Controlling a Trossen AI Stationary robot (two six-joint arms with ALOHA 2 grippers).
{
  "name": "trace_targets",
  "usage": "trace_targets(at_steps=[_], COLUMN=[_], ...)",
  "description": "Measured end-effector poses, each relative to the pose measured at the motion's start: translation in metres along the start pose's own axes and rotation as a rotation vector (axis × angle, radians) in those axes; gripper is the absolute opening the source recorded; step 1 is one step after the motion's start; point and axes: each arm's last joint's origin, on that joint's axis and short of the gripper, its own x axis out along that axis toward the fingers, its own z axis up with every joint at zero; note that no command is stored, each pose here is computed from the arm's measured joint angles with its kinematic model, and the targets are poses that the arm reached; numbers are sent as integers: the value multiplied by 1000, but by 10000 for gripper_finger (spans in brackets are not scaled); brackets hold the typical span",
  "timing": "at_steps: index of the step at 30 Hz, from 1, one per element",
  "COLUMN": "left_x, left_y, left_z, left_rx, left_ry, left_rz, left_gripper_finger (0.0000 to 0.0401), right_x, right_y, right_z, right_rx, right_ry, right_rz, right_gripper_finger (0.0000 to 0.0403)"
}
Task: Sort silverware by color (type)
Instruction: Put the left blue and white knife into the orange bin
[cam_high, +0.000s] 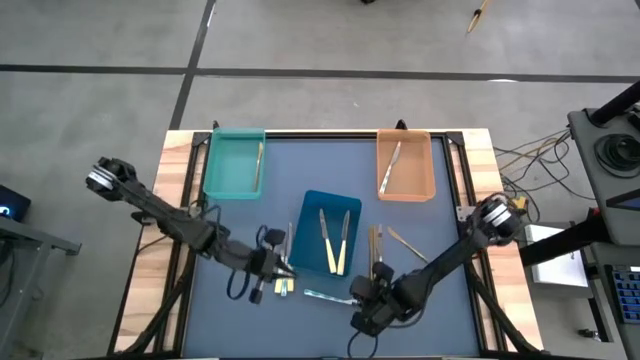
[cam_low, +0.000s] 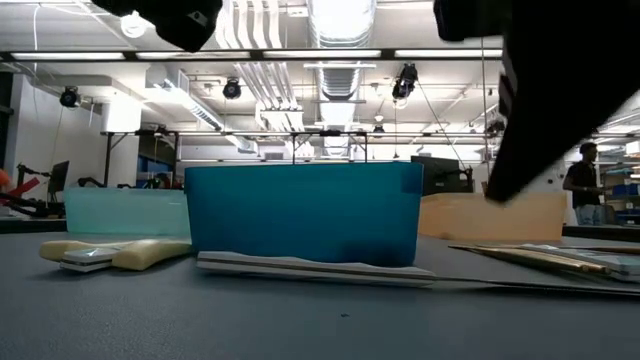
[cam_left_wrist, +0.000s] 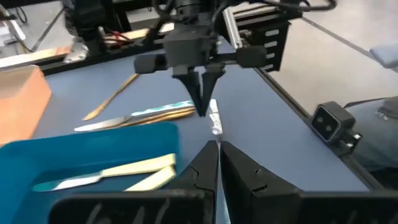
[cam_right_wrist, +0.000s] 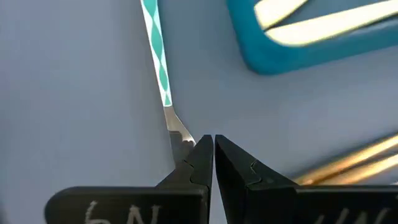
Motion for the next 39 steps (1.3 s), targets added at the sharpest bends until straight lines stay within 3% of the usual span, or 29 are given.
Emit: trace_targets(at_steps=[11, 17, 29, 34, 39], left_x=[49, 72, 105, 116, 125], left_y=[-53, -72, -90, -94, -94], left_z=[-4, -13, -32, -32, -39], left_rx=[42, 53, 97, 152, 192], left_ry=[68, 114, 164, 169, 188], left_rz=[-44, -3, 102, 108, 206], left_gripper_finger=[0, 0, 1, 30, 81], right_x=[39, 55, 51, 45, 47], right_y=[27, 39, 49, 47, 45], right_z=[-12, -14, -23, -22, -16], right_rx=[5, -8, -126, -173, -181], right_ry=[-120, -156, -145, -156, -186], right_rz=[-73, -104, -102, -130, -149], right_gripper_finger=[9, 9, 9, 9, 9])
